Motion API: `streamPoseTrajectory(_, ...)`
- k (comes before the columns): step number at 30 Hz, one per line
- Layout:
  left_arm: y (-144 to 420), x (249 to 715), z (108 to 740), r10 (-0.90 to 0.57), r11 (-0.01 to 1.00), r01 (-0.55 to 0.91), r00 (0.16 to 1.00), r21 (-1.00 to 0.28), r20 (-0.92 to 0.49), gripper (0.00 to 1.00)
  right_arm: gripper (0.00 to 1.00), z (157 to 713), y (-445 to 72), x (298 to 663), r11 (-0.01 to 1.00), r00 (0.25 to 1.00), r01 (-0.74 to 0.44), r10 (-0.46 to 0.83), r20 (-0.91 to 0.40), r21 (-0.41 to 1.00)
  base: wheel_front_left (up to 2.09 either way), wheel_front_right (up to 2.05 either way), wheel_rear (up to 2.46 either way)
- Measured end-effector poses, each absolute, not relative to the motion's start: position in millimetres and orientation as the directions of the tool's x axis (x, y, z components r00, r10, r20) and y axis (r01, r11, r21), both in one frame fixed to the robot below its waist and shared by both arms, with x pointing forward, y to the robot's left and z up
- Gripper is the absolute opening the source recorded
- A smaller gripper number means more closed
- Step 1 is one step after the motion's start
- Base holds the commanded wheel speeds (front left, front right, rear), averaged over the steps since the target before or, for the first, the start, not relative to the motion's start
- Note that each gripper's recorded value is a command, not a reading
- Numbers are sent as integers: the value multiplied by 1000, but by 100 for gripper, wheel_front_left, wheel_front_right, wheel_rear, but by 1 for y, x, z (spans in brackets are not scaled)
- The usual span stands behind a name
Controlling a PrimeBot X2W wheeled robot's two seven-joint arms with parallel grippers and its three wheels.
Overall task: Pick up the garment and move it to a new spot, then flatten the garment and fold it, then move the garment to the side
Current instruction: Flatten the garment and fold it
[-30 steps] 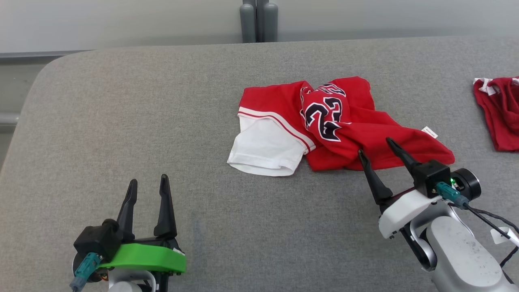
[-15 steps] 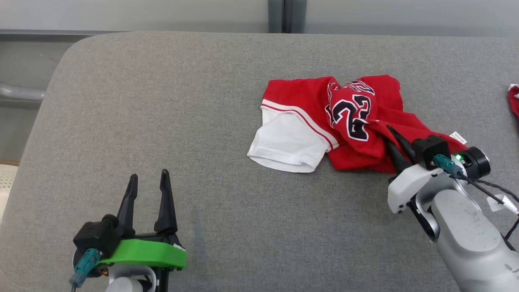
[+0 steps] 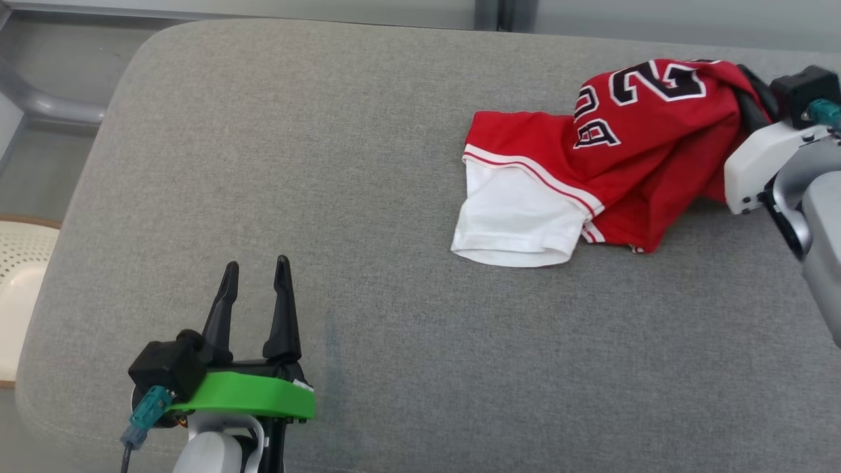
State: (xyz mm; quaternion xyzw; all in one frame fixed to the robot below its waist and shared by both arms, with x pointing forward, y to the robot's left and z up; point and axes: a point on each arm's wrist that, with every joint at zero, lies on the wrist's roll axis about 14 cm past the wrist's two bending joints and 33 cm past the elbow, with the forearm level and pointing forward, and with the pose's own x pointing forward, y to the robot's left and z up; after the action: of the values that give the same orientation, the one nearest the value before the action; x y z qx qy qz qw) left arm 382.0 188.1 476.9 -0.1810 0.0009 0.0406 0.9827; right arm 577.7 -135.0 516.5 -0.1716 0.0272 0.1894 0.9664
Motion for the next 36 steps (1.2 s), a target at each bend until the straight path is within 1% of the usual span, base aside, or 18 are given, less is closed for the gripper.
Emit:
streamPoseTrajectory(5, 197, 380, 472, 106, 930, -110, 994, -351, -33, 100, 0, 498, -142, 599, 875, 929, -364, 313, -199, -319, 0, 0, 0)
streamPoseTrajectory(6, 198, 380, 472, 109, 929, -115, 993, -351, -36, 100, 18, 496, -146, 603, 879, 931, -356, 302, -206, -318, 0, 0, 0)
streamPoseTrajectory(7, 199, 380, 471, 113, 929, -119, 993, -350, -38, 100, 53, 496, -151, 608, 885, 935, -342, 288, -205, -317, 0, 0, 0)
streamPoseTrajectory(8, 200, 381, 470, 116, 929, -123, 992, -348, -41, 100, 100, 496, -153, 613, 892, 940, -329, 277, -200, -311, 0, 0, 0)
streamPoseTrajectory(15, 204, 382, 461, 130, 930, -146, 989, -338, -68, 100, 100, 484, -133, 621, 892, 933, -352, 307, -190, -285, 0, 0, 0)
streamPoseTrajectory(18, 200, 385, 461, 117, 932, -133, 991, -338, -67, 100, 100, 488, -137, 618, 899, 938, -340, 301, -172, -277, 0, 0, 0)
streamPoseTrajectory(23, 191, 389, 464, 89, 935, -102, 995, -338, -52, 100, 100, 515, -145, 607, 922, 952, -307, 298, -72, -235, 0, 0, 0)
streamPoseTrajectory(25, 185, 389, 464, 70, 937, -83, 996, -341, -50, 100, 100, 526, -152, 596, 933, 956, -291, 292, -24, -214, 0, 0, 0)
streamPoseTrajectory(29, 173, 390, 468, 32, 937, -43, 999, -346, -37, 100, 100, 531, -168, 567, 948, 963, -261, 270, 22, -183, 0, 0, 0)
streamPoseTrajectory(33, 163, 389, 472, 1, 936, -9, 1000, -351, -22, 100, 100, 528, -172, 536, 958, 965, -251, 260, 43, -139, 0, 0, 0)
streamPoseTrajectory(36, 156, 389, 478, -20, 936, 17, 1000, -353, -4, 100, 100, 516, -169, 509, 963, 966, -252, 256, 30, -97, 0, 0, 0)
